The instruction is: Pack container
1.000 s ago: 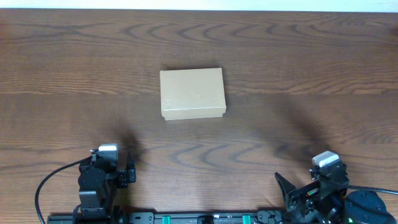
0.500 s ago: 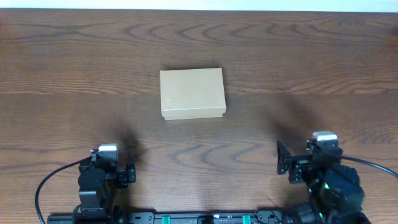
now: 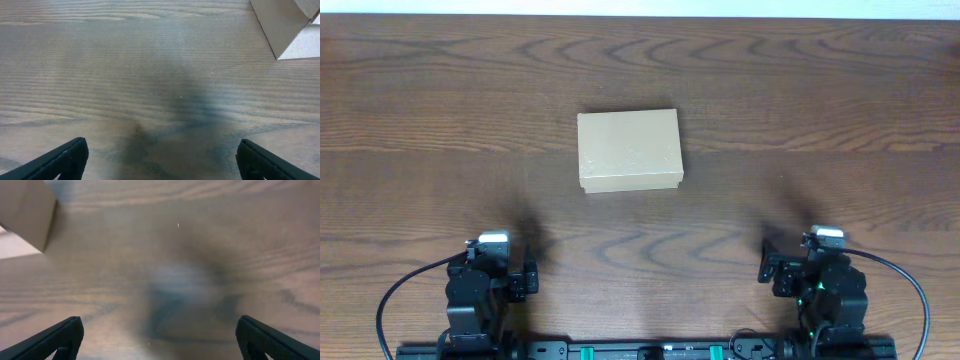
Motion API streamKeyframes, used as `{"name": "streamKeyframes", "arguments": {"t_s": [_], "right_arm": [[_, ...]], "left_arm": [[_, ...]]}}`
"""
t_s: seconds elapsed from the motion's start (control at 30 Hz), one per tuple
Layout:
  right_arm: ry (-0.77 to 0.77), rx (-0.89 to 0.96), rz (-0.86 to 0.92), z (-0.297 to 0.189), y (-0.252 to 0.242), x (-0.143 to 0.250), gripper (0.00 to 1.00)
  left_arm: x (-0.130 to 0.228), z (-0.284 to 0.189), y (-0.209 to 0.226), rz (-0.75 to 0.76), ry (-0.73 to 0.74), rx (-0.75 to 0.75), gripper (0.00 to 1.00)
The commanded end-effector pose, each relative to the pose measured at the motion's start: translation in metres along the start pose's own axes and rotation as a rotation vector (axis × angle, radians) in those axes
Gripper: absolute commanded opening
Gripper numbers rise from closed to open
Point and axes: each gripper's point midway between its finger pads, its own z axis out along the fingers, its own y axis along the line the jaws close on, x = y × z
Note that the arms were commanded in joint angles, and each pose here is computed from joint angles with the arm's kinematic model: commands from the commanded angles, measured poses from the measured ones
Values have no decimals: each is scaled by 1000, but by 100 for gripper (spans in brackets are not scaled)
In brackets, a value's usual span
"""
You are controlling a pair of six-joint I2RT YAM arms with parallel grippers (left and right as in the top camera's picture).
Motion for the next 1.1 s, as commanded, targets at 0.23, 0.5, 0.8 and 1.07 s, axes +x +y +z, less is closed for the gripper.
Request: {"name": "streamKeyframes", "arguments": {"t_s": [0.23,0.5,0.8,1.07], "right_arm": [[20,-75,-32,12,10,20,99],[16,-137,-119,10,21,21,99],[16,-137,-119,11,21,21,99],[16,-137,-119,11,21,21,99]], "left_arm": [[4,2,3,-19,7,-20,95],[4,2,3,-19,7,-20,95],[4,2,3,-19,7,-20,95],[4,2,3,-19,7,-20,95]]}}
